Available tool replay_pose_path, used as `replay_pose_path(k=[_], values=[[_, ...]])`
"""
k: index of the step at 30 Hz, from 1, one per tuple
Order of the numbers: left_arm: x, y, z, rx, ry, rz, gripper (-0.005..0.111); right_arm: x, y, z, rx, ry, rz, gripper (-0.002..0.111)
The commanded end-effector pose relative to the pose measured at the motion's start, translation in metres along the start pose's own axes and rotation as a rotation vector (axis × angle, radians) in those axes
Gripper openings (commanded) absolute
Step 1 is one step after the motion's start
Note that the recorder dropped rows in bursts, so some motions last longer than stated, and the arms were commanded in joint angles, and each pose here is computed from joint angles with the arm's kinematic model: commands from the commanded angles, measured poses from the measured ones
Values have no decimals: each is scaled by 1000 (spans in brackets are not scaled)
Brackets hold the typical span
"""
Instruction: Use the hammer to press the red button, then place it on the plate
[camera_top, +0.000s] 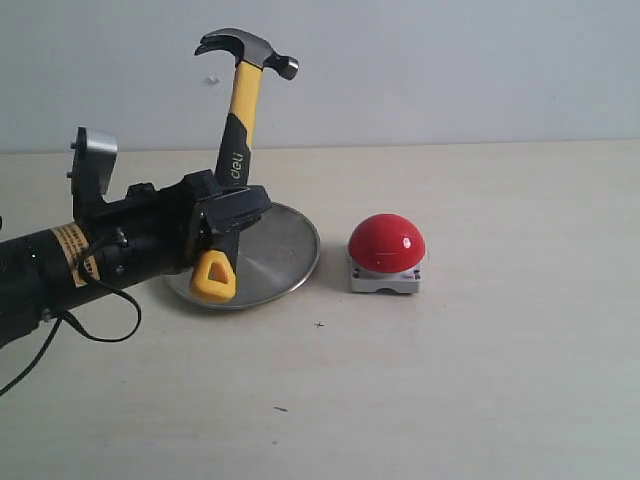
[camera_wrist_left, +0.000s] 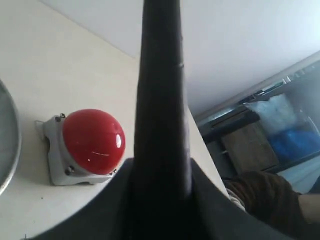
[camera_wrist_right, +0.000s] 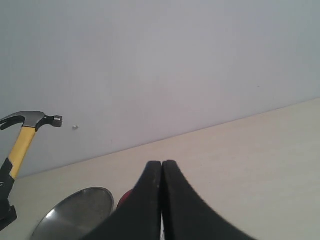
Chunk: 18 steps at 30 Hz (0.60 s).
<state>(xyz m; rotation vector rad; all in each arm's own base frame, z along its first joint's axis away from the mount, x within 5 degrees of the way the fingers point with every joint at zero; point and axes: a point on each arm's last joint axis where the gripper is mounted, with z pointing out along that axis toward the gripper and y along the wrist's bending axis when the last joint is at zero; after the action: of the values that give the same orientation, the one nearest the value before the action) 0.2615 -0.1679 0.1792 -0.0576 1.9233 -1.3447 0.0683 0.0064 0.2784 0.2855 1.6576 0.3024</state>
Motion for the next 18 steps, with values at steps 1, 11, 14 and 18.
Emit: replay_pose_path(k=[1, 11, 14, 18], values=[[-13, 3, -5, 85, -49, 12, 0, 1, 0, -1, 0, -5, -7, 0], [-20, 29, -10, 35, 32, 0, 0, 1, 0, -1, 0, -5, -7, 0], [-23, 31, -7, 14, 33, -11, 0, 1, 0, -1, 0, -5, -7, 0], [-29, 33, -7, -5, -36, -57, 0, 1, 0, -1, 0, -5, -7, 0]])
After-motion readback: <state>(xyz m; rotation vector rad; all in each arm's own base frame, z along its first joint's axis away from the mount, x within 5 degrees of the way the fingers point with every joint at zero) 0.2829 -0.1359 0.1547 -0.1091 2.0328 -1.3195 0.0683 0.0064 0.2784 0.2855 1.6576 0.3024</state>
